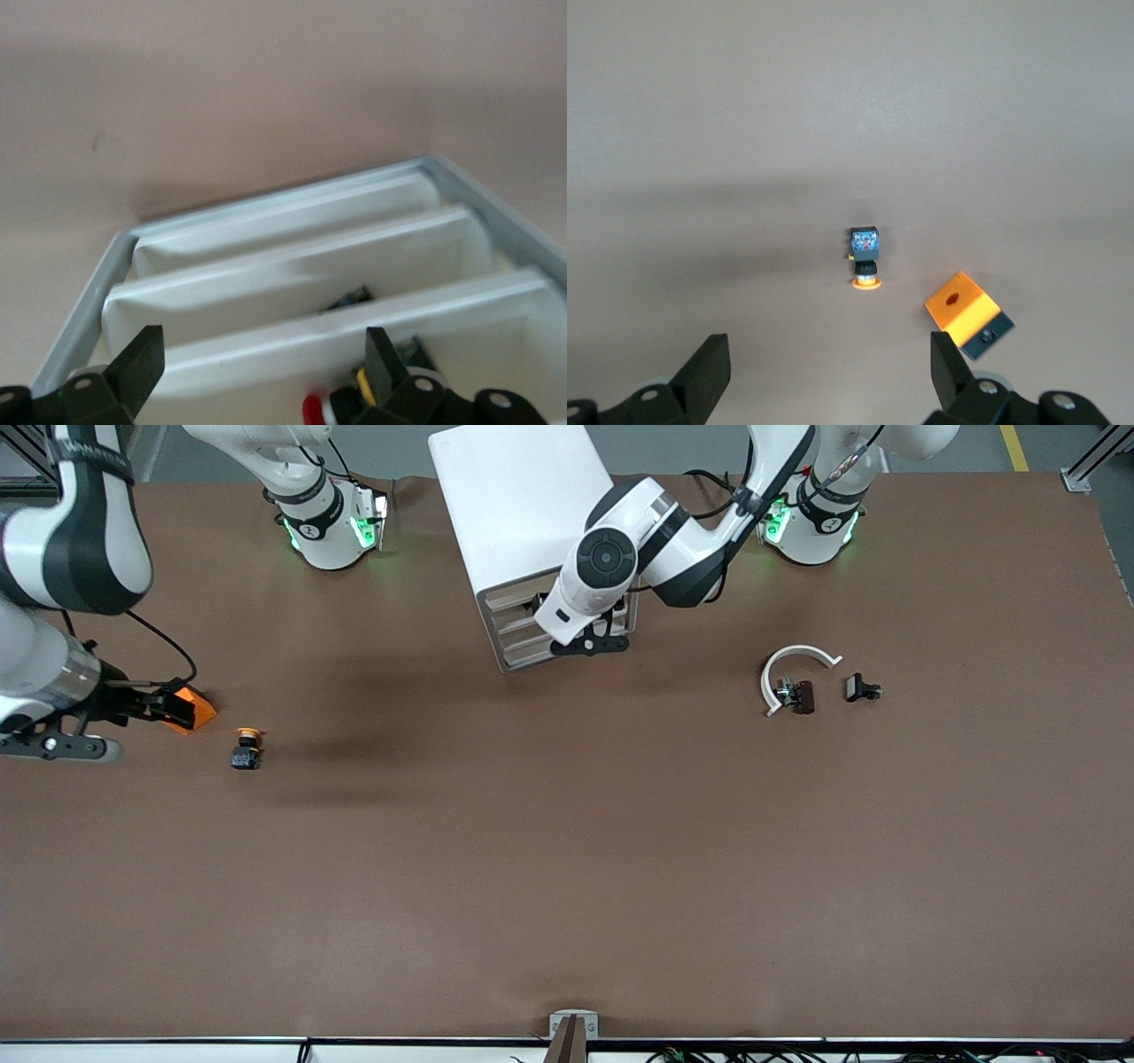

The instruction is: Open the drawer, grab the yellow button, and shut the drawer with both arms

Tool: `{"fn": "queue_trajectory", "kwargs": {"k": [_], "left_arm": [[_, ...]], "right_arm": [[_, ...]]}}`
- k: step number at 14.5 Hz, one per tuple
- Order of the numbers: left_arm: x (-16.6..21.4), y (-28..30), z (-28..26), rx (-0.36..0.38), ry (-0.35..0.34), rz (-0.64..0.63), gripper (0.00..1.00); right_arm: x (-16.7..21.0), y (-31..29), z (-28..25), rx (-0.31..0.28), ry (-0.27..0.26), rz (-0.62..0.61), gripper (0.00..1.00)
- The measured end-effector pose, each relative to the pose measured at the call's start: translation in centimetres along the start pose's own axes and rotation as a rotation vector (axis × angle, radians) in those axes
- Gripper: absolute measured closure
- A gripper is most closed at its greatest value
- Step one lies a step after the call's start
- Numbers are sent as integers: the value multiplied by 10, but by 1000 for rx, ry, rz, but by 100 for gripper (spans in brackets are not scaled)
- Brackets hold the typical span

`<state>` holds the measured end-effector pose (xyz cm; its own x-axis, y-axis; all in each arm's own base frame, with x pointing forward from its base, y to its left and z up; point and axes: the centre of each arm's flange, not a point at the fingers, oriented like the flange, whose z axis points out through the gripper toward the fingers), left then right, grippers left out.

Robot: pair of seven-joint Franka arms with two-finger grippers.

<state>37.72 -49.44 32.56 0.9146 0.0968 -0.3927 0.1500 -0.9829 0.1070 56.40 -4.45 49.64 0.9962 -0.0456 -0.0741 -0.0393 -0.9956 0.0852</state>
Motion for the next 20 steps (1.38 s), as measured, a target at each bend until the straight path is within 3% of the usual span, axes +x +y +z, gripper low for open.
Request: {"fn": "queue_trajectory", "kwargs": {"k": [3,7,10,15,20], "left_arm": [[54,-20,-46,-68,51,-72,0],[128,-78,-119,-89,191,-147,0],[163,-123,-156,-79,270,-198,0],[184,-193,-236,-51,416,-268,0],[183,-256,-329,-46,450,-355,0]], "right_arm": [[-2,-1,-63,4,28,2,0],[-6,0,-106,8,64,8,0],[-7,-1,-126,65,92,16,0],[-7,1,-133,72,104,19,0],[-7,1,-132,73,103,20,0]]}}
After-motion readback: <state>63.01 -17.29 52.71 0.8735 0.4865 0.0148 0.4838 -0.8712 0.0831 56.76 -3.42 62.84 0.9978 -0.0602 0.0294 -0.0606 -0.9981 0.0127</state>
